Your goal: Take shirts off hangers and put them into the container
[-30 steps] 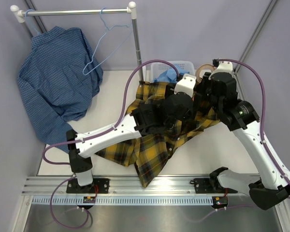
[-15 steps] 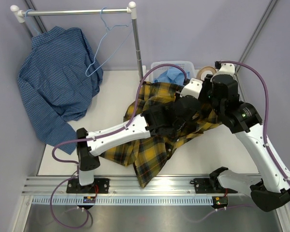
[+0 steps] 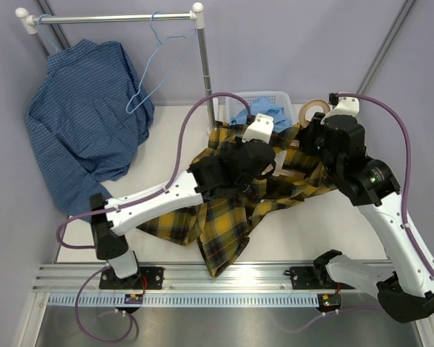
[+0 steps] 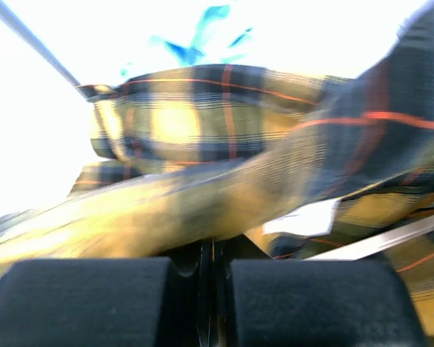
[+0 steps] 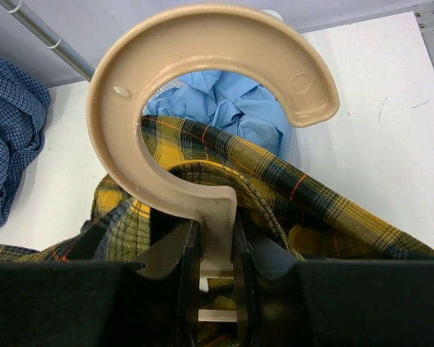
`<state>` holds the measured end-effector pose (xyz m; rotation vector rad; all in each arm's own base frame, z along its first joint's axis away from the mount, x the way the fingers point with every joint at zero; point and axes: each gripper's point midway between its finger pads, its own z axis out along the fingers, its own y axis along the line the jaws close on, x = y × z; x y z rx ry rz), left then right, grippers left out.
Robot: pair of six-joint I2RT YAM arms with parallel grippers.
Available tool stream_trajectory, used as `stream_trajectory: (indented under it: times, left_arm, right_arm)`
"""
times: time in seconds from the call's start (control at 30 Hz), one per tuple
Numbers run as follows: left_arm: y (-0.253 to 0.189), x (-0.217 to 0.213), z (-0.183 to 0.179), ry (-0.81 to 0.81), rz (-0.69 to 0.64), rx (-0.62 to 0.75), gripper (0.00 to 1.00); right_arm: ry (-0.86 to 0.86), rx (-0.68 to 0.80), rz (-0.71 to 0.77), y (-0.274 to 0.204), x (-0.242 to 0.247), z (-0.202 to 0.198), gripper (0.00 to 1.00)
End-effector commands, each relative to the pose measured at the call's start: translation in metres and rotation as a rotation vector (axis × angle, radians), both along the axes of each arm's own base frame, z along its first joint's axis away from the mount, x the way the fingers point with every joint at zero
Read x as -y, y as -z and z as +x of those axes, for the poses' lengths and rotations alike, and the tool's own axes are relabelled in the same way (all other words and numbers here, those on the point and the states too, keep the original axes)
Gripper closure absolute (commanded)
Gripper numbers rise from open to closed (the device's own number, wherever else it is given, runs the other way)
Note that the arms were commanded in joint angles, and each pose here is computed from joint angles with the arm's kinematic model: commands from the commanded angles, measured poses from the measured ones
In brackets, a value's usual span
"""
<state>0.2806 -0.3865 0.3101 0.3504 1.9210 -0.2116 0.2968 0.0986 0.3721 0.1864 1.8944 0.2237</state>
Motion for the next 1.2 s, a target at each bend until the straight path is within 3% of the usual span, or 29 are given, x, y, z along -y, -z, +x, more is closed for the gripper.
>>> stream_trajectory:
  times: [0.0,0.27,0.37,0.43,0.47,0.5,0.6,0.63,0.73,0.8,0.87,0.93,0.97,1.17]
  left_arm:
    - [-0.056,-0.057,0.009,-0.149,-0.093,0.111,1.00]
    - [-0.061,-0.149,0.019,-0.324,-0.085,0.153,1.00]
    - [-0.071,-0.167,0.017,-0.335,-0.084,0.171,1.00]
    - [-0.078,-0.156,0.013,-0.253,-0.104,0.158,1.00]
    - [-0.083,-0.148,0.007,-0.199,-0.137,0.148,0.96]
    - [-0.088,-0.140,0.003,-0.151,-0.169,0.138,0.80]
    - [-0.094,-0.106,-0.025,0.007,-0.238,0.095,0.52]
    - [-0.095,-0.097,-0.034,0.040,-0.256,0.086,0.38]
    - [-0.105,-0.065,-0.061,0.135,-0.297,0.068,0.24]
    - [-0.097,-0.036,-0.068,0.178,-0.249,0.066,0.21]
    - [-0.111,-0.024,-0.066,0.157,-0.230,0.115,0.15]
    - [-0.098,-0.007,-0.053,0.110,-0.161,0.142,0.10]
    - [-0.105,-0.002,-0.048,0.100,-0.150,0.177,0.02]
    - [-0.076,0.025,-0.032,0.118,0.001,0.280,0.01]
  right_arm:
    - [0.041,0.075,-0.009,-0.022,0.012,-0.006,1.00]
    - [0.072,0.072,-0.041,-0.018,0.018,-0.002,1.00]
    - [0.063,0.063,-0.043,-0.016,0.015,0.000,1.00]
    - [0.048,0.055,-0.034,-0.014,0.011,0.001,1.00]
    - [0.044,0.058,-0.027,-0.015,0.010,0.002,1.00]
    - [0.041,0.058,-0.022,-0.015,0.009,0.002,1.00]
    - [0.048,0.052,-0.029,-0.015,0.009,0.004,1.00]
    - [0.057,0.044,-0.041,-0.013,0.010,0.005,1.00]
    - [0.069,0.034,-0.049,-0.010,0.011,0.009,1.00]
    - [0.071,0.028,-0.041,-0.009,0.009,0.011,1.00]
    - [0.071,0.016,-0.025,-0.008,0.006,0.013,1.00]
    - [0.075,0.006,-0.015,-0.008,0.004,0.016,1.00]
    - [0.068,-0.007,-0.013,-0.005,0.002,0.015,1.00]
    - [0.043,-0.016,0.018,-0.008,-0.005,0.013,1.00]
